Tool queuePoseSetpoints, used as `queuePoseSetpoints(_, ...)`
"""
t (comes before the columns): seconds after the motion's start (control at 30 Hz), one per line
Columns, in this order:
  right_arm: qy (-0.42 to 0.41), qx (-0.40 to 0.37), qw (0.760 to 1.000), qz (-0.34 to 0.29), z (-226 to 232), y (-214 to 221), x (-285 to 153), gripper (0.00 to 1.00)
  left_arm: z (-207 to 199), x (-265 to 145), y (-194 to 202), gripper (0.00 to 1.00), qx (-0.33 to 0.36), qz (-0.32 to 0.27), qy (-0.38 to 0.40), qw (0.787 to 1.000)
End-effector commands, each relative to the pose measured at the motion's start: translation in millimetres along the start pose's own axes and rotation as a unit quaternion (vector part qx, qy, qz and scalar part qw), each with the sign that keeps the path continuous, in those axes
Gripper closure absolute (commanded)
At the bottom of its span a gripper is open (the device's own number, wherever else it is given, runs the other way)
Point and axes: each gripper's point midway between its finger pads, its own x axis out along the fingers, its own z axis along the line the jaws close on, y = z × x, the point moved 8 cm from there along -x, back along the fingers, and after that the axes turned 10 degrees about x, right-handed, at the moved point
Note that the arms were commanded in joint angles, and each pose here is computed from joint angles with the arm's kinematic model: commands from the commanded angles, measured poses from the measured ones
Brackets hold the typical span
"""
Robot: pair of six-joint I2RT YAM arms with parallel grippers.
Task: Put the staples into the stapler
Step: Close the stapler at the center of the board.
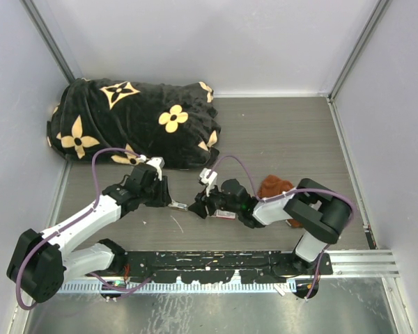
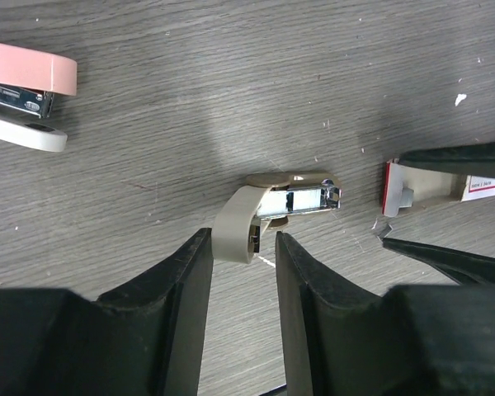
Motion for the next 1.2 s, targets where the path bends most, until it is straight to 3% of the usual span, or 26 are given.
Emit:
queuePoseSetpoints(0.0,-0.046,-0.080,0.993,-0.077,11,-34,26,0.46,-3,-6,-15,0.63,0.024,-0.029,-0.002,0.999)
queuePoseSetpoints(0.47,-0.059,-0.146,0.987,-0.024,12,-10,60,0.52,-7,-4,-17,0.70,0.037,-0.026,0.007,0.999)
queuePoseSetpoints(0.87,-0.048,-0.166,0.985,0.000,7,7,69,0.64,-18,-2,-16,0.77,0.063,-0.022,0.018,0.998)
queuePoseSetpoints(1.17,-0.059,-0.161,0.985,-0.008,8,10,69,0.66,-41,0,-11,0.72,0.099,-0.011,0.034,0.994)
